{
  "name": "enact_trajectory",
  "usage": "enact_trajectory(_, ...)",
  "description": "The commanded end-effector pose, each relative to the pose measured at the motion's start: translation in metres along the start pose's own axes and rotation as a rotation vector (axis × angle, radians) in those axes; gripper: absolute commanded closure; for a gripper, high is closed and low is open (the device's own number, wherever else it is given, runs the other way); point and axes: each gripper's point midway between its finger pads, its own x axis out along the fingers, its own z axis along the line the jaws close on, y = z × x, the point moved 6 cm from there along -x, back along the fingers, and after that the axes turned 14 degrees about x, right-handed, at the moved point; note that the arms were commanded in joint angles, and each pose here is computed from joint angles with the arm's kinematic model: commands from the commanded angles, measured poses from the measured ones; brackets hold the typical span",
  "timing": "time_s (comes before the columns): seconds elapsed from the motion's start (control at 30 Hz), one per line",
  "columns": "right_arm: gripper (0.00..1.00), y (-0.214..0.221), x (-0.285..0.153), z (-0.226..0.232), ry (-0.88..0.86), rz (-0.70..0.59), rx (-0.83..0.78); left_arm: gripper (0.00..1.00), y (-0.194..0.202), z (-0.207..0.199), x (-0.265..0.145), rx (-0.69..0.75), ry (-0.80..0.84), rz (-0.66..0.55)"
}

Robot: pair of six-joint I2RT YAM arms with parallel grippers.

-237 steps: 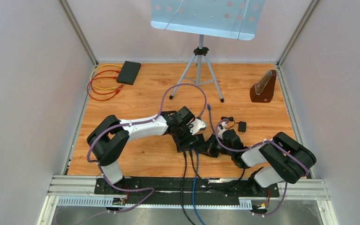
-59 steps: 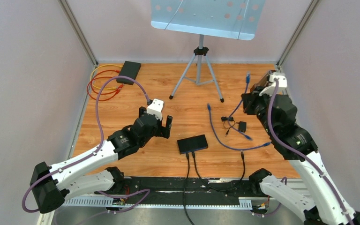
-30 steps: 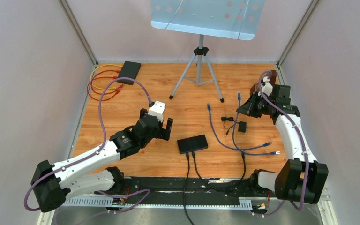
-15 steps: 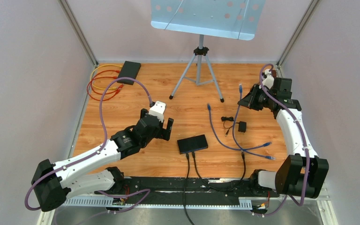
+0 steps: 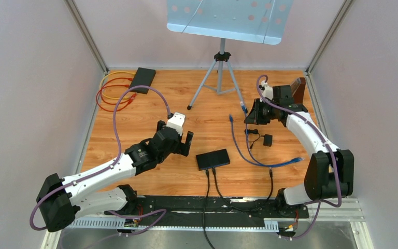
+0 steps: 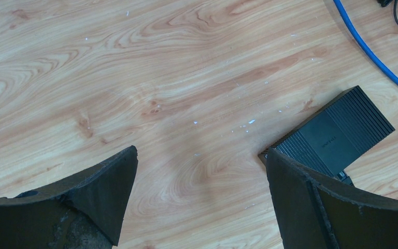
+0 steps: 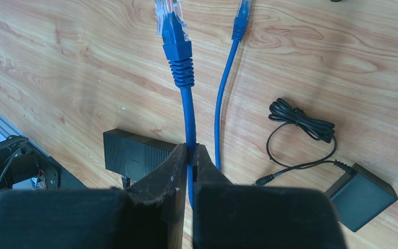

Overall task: Pull the plug from the switch port
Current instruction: Place the connector at the center of the board.

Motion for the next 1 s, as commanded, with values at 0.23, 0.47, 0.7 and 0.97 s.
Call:
enact_trajectory(0.23, 0.93, -0.003, 0.026, -0.012, 0.001, 0.035, 0.066, 0.0, -0.012, 0.0, 0.0, -0.025, -0.002, -0.045)
enact_trajectory(0.47, 0.93, -0.017, 0.045, -0.015, -0.007, 0.065, 0.104, 0.0, -0.011, 0.001, -0.001, -0.026, 0.0, -0.044)
enact_trajectory(0.7, 0.83, -0.027, 0.056, -0.017, 0.001, 0.052, 0.144, 0.0, -0.011, -0.002, 0.0, -0.024, 0.015, -0.04)
enact_trajectory(0.97, 0.71, -0.004, 0.014, 0.005, -0.066, -0.041, 0.161, 0.0, -0.009, -0.011, 0.006, 0.025, 0.082, -0.011)
